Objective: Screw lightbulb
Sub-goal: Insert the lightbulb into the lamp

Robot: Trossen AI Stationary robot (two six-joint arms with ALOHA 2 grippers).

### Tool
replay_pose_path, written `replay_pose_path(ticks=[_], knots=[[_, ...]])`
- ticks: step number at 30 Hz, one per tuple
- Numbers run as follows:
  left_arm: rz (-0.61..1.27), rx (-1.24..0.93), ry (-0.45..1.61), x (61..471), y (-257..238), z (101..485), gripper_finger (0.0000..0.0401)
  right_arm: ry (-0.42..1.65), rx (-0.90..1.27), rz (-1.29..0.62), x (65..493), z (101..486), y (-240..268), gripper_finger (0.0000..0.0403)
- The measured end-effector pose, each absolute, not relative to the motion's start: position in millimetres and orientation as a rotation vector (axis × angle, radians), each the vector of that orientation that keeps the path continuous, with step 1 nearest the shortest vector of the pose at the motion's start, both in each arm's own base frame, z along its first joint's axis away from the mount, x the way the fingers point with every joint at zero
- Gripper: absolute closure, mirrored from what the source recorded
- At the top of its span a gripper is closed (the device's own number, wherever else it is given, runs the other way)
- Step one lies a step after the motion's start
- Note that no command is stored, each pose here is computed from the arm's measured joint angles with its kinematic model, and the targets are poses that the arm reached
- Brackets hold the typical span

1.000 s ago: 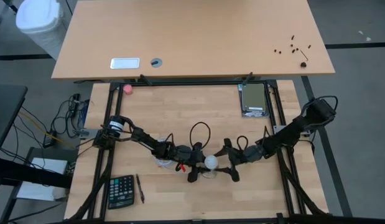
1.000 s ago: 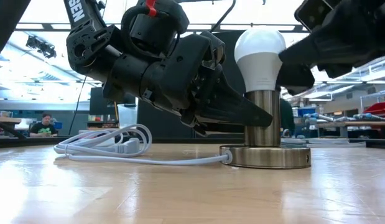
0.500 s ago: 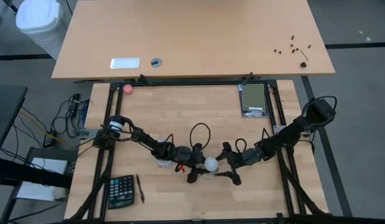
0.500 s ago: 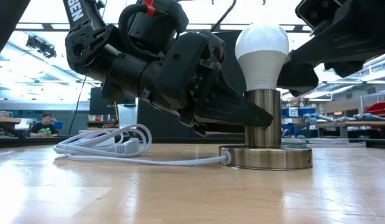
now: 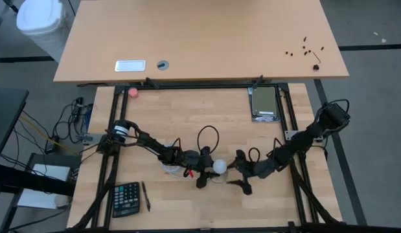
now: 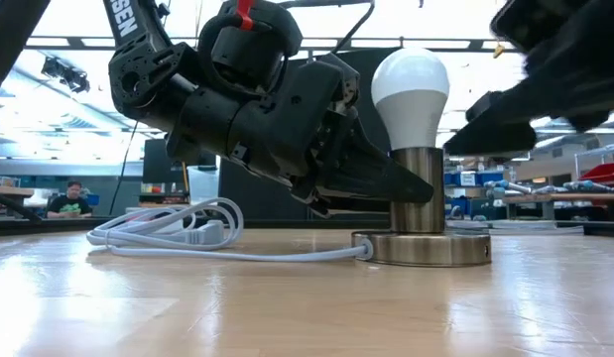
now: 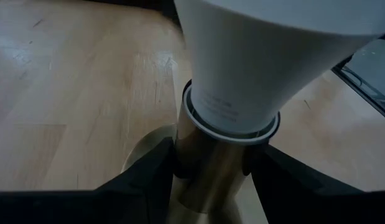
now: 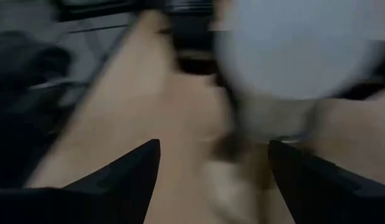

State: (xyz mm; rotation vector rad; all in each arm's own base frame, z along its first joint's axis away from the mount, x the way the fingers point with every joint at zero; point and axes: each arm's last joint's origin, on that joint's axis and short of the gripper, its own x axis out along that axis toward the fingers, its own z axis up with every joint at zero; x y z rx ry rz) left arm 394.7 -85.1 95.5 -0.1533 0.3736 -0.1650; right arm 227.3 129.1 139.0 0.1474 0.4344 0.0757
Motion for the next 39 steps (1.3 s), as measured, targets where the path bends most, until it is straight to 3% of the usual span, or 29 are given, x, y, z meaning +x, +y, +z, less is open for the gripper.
replay_pose_path(ticks=[5,24,32,39], knots=[[-0.168,-0.154,0.374,395,-85,96,0.0203,0.410,0.129,0.012,237,141,113,0.0094],[-0.158,-0.155,0.372,395,-85,96,0.0203,0.429,0.230,0.313,222,148,147,0.0094],[-0.152,-0.154,0.371,395,-85,96,0.0203,0.427,0.119,-0.029,223,143,129,0.0094],[-0.152,-0.155,0.371,395,-85,96,0.0203,0.388,0.132,0.049,240,146,112,0.0094]])
